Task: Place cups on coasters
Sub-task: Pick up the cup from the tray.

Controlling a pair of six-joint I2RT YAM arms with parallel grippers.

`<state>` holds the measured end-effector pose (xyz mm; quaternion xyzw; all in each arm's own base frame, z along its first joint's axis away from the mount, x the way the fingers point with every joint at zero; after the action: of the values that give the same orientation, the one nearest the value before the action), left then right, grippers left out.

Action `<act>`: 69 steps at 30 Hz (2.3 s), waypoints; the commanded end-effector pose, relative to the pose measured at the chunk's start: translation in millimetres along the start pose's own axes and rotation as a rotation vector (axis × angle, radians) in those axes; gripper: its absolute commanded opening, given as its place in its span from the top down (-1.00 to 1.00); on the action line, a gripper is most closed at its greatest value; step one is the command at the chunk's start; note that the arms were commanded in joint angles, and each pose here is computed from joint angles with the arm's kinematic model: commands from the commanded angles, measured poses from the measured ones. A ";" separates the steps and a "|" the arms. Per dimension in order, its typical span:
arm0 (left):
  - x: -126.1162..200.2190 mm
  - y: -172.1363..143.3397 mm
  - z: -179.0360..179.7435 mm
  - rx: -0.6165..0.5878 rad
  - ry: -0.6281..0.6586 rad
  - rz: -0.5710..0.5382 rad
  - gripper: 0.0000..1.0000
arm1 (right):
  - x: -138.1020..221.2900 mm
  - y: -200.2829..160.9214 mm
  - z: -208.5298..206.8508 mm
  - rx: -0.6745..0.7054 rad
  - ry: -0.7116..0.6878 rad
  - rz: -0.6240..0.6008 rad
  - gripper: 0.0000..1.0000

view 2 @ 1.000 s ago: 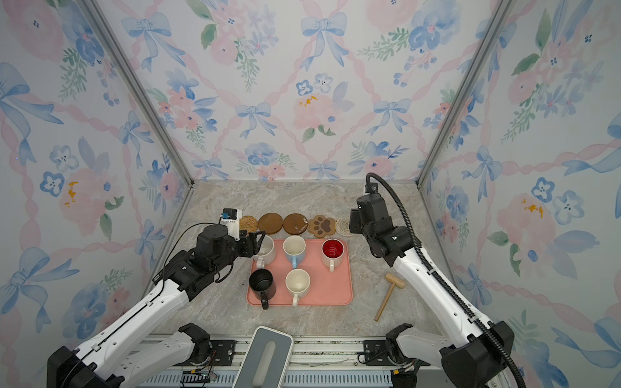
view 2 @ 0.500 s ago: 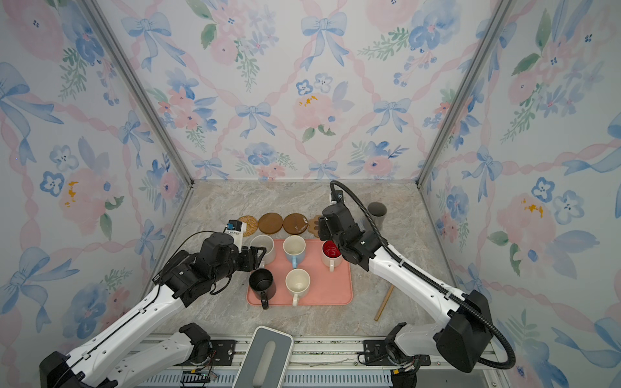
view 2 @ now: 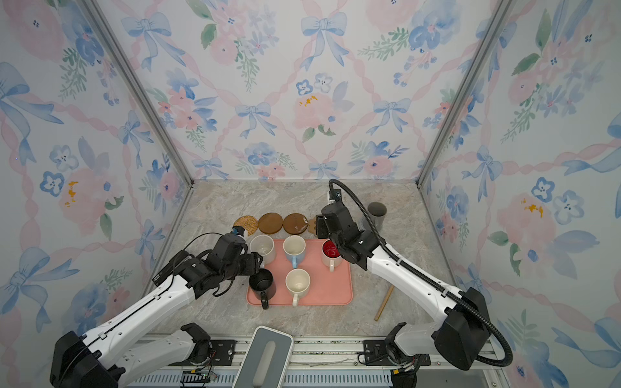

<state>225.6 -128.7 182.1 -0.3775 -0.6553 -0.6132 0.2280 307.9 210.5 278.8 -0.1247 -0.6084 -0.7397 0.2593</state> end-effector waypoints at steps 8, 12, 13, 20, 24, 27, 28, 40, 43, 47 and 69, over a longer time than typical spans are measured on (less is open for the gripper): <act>7.4 1.0 11.0 0.058 0.102 -0.001 -0.32 | -6.2 -7.2 2.4 -0.001 0.017 0.012 -0.22; 7.4 0.5 12.1 0.063 0.110 0.002 -0.32 | -8.6 -8.7 3.3 -0.001 0.020 0.021 -0.23; 7.1 -0.3 12.3 0.063 0.111 0.005 -0.32 | -8.6 -9.3 3.1 -0.001 0.019 0.022 -0.23; 8.9 -1.0 16.0 0.086 0.135 -0.002 -0.30 | -8.5 -9.6 2.5 0.001 0.019 0.022 -0.23; 10.1 -1.6 16.6 0.096 0.136 -0.002 -0.29 | -9.3 -11.1 2.4 0.003 0.019 0.027 -0.24; 10.6 -2.0 15.7 0.099 0.126 -0.001 -0.29 | -10.3 -11.3 1.9 0.001 0.017 0.028 -0.24; 9.8 -3.2 15.4 0.097 0.123 0.004 -0.28 | -10.6 -11.3 2.2 0.000 0.017 0.028 -0.24; 2.6 -11.3 8.2 0.067 0.081 0.061 -0.29 | -19.3 -15.7 6.7 0.005 0.026 0.053 -0.25; -0.4 -13.5 4.6 0.056 0.073 0.080 -0.28 | -20.7 -16.5 6.2 0.006 0.023 0.057 -0.25; -2.9 -15.0 4.0 0.056 0.081 0.086 -0.29 | -20.9 -16.9 5.8 0.006 0.022 0.056 -0.26; -24.7 -14.8 3.0 0.047 0.172 0.124 -0.30 | -23.6 -18.9 -0.8 -0.004 0.015 0.066 -0.27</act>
<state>227.0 -130.9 149.3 -0.3704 -0.6222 -0.6085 0.3245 314.9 219.0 255.7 -0.1368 -0.6056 -0.7288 0.2888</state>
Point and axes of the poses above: each gripper's point midway between its finger pads, its own x axis back along the fingers, its own z axis along the line the jaws close on, y = z × x, the point moved 5 cm from there along x, back along the fingers, and after that the axes turned 6 degrees about -x, right-handed, at the moved point
